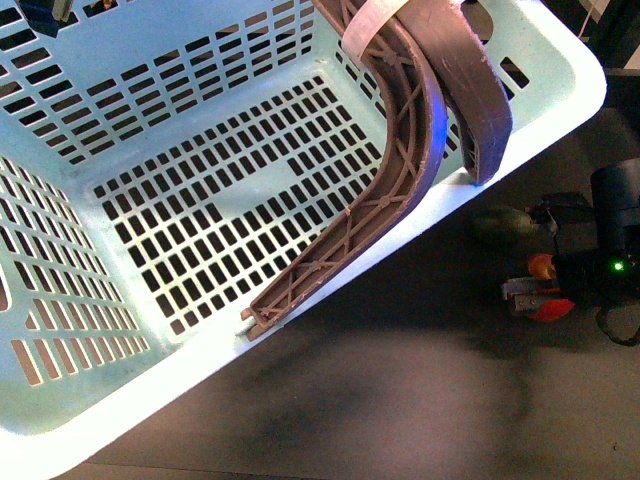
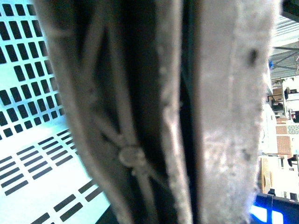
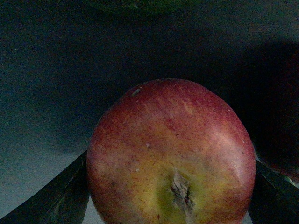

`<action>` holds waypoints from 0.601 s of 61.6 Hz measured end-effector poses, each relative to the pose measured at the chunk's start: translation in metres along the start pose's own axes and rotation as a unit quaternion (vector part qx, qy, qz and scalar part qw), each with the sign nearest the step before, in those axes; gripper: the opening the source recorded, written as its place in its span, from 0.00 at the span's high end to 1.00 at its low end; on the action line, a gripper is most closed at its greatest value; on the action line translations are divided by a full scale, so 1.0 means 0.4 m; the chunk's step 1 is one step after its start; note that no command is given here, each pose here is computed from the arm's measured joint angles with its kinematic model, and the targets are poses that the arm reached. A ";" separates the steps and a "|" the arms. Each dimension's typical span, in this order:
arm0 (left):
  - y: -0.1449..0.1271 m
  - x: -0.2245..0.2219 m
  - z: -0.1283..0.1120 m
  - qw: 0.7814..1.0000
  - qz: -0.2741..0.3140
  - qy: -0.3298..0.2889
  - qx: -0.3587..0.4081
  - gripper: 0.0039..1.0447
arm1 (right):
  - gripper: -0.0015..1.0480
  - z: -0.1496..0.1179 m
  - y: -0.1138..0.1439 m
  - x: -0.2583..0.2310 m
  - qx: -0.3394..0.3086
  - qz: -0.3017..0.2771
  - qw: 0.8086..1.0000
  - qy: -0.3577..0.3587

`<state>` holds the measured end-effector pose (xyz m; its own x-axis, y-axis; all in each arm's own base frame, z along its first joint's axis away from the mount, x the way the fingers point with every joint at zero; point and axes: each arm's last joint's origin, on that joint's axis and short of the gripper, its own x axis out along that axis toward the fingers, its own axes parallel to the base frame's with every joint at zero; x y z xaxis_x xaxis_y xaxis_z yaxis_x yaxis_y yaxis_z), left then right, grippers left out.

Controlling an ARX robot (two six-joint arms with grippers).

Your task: Pick apple with right arm and hold basket with left

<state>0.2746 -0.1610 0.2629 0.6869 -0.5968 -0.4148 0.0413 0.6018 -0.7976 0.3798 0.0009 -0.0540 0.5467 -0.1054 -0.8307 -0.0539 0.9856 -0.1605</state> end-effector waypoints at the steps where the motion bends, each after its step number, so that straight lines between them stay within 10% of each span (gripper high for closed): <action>1: 0.000 0.000 0.000 1.000 0.000 0.000 0.000 0.86 | 0.24 -0.002 -0.001 -0.001 0.001 0.000 1.000 0.000; 37: 0.000 0.000 0.000 1.000 0.000 0.000 0.000 0.86 | 0.24 0.008 -0.229 -0.282 0.060 -0.057 0.992 -0.095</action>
<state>0.2745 -0.1610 0.2629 0.6866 -0.5971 -0.4147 0.0414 0.6017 -0.7977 0.3256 -0.0769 0.0560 0.6925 -0.2009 -0.6929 0.1103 0.9786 -0.1735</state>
